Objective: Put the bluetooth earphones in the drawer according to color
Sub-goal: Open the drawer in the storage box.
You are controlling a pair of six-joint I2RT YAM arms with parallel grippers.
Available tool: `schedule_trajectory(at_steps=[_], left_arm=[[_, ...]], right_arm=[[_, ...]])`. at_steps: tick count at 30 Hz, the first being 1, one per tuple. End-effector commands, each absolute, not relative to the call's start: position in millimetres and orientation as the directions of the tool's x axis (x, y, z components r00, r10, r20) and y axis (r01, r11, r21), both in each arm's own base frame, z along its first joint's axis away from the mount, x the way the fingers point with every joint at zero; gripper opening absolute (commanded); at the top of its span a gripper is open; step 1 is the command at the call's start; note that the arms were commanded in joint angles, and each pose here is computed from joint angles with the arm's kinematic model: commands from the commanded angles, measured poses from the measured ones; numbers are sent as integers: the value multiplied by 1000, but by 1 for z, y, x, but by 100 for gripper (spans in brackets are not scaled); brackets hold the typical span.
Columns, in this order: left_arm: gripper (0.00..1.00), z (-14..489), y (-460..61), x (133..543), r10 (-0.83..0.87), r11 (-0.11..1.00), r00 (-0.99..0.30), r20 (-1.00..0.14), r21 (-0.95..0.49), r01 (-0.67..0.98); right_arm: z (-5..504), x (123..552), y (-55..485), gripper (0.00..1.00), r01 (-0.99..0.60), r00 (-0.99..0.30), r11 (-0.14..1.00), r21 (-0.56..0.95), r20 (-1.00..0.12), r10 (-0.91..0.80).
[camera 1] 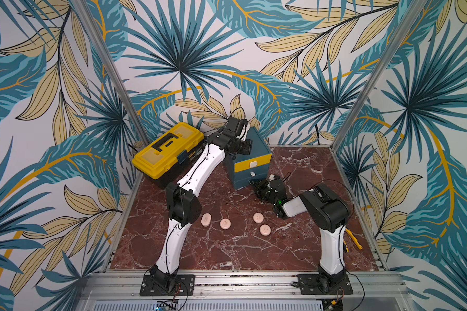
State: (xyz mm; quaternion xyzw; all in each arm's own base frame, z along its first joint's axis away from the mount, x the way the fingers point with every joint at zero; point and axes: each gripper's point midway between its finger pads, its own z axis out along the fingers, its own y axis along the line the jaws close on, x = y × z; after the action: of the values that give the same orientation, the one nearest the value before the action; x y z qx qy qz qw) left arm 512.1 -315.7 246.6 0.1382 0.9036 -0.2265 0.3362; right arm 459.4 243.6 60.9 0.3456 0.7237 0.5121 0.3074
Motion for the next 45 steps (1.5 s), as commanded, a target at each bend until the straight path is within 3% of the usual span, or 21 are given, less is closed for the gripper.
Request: schedule_trajectory(at_steps=[1, 13, 19, 30, 45], left_arm=[[0, 162, -300, 477, 197, 902, -880, -432, -272, 336], [0, 163, -298, 477, 199, 902, -879, -433, -269, 337], [0, 164, -297, 478, 194, 903, -879, -435, -270, 333], [0, 166, -293, 482, 178, 906, -880, -440, -277, 321], [0, 172, -292, 484, 166, 906, -878, -449, -282, 316]], right_arm=[[57, 463, 244, 28, 190, -568, 233, 954, -87, 819], [63, 469, 242, 12, 189, -561, 250, 950, -105, 821], [53, 447, 233, 1, 247, -578, 287, 925, -98, 811], [10, 378, 205, 0, 379, -593, 337, 862, -53, 804], [-4, 313, 179, 0, 443, -625, 430, 787, -73, 777]])
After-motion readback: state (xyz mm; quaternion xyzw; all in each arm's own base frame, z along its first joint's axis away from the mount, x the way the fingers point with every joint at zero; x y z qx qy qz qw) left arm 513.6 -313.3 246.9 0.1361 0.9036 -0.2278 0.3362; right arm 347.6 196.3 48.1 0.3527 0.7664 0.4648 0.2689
